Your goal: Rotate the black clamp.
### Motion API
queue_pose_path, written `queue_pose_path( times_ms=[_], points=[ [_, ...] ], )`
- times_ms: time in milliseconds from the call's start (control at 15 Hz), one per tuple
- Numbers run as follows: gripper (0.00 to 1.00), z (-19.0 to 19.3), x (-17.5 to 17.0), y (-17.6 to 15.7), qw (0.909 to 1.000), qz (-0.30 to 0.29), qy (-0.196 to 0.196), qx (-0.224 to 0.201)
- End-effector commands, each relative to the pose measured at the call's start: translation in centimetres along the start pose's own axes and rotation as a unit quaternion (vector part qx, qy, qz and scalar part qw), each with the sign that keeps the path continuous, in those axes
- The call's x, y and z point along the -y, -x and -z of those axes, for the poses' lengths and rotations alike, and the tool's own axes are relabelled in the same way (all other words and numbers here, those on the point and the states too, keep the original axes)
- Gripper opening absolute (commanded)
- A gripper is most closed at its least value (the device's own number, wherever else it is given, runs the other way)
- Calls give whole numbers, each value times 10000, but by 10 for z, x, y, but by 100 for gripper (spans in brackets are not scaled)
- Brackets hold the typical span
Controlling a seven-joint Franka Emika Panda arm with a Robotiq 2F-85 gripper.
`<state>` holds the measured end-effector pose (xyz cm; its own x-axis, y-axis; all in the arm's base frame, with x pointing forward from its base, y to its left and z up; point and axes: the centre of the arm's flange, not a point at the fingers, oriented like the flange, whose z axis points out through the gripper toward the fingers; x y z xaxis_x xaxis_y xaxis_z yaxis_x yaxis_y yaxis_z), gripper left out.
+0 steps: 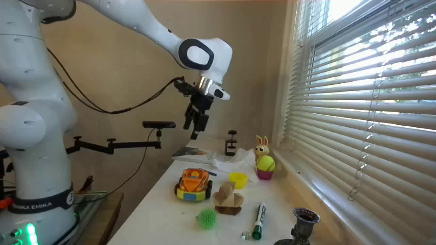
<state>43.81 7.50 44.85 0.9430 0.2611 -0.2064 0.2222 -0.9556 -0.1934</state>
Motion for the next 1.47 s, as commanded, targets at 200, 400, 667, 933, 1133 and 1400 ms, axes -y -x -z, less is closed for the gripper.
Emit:
queue_pose_path(
  times_ms=[200, 400, 667, 933, 1133, 1400],
  points=[
    [100, 0, 0, 0, 10000, 0, 0, 0],
    [100, 0, 0, 0, 10000, 0, 0, 0],
    [100, 0, 0, 0, 10000, 0, 0, 0],
    [100, 0, 0, 0, 10000, 0, 0, 0],
    [100, 6, -4, -7, 9998, 177, 99, -58],
    [100, 27, -12, -40, 9933, 1025, 528, -10]
  ],
)
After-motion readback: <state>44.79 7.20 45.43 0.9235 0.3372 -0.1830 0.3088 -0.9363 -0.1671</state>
